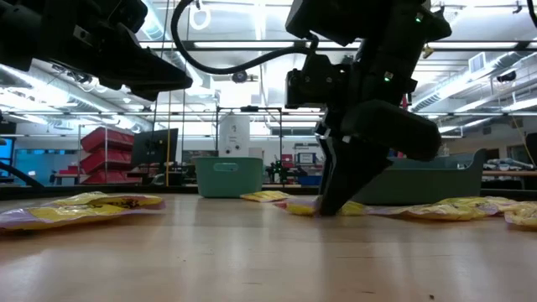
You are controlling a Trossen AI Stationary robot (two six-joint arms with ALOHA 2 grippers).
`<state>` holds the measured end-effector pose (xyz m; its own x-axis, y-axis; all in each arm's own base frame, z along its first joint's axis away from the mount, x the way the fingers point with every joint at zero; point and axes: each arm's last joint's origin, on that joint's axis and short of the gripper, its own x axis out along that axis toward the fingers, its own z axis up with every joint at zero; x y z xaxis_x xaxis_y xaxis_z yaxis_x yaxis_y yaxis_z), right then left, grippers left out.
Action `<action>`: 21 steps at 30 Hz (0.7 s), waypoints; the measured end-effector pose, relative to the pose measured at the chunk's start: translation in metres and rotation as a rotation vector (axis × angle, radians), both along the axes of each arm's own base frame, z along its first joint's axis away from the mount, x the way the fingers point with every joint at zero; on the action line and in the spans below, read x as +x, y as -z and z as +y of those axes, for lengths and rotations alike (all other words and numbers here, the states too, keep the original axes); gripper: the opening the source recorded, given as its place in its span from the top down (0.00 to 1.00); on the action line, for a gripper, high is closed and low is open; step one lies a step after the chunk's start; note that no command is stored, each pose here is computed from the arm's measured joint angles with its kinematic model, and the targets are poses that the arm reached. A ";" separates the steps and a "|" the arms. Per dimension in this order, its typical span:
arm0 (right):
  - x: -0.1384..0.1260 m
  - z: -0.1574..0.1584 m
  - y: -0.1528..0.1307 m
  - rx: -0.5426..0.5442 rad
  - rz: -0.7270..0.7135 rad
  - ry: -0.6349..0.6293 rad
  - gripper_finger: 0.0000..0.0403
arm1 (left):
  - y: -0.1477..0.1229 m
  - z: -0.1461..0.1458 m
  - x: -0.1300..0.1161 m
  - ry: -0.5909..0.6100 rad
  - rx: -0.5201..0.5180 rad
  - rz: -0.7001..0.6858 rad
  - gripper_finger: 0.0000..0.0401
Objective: Sort candy
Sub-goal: Put the yellow candy bag into the orange bin
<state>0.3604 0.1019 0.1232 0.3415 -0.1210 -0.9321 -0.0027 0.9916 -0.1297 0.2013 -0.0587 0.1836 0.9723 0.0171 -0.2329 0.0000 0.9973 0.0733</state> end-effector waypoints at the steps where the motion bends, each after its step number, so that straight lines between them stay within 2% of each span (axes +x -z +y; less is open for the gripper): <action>1: 0.000 0.000 0.000 0.001 0.001 0.001 0.81 | 0.000 0.000 0.000 0.000 0.000 0.000 0.72; 6: 0.001 0.000 -0.005 0.011 -0.009 0.000 0.95 | 0.000 0.000 0.000 0.000 0.000 0.000 0.72; 8: 0.002 0.000 -0.011 0.026 -0.017 -0.006 0.98 | 0.000 0.000 0.000 0.000 0.000 -0.001 0.72; 14: 0.002 0.003 -0.047 0.077 -0.100 -0.025 0.98 | 0.000 0.000 0.000 -0.002 -0.010 -0.004 0.72; 18: -0.008 0.000 -0.071 0.096 -0.111 -0.001 0.99 | -0.001 0.000 0.000 0.000 -0.002 -0.009 0.72; 21: -0.023 -0.002 -0.097 0.206 -0.099 0.040 0.99 | -0.001 0.000 0.000 0.000 -0.002 -0.008 0.72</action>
<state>0.3377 0.1003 0.2198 0.4314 0.0531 -0.9006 0.0394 0.9962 0.0777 0.2015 -0.0588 0.1844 0.9743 0.0164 -0.2248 -0.0003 0.9974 0.0714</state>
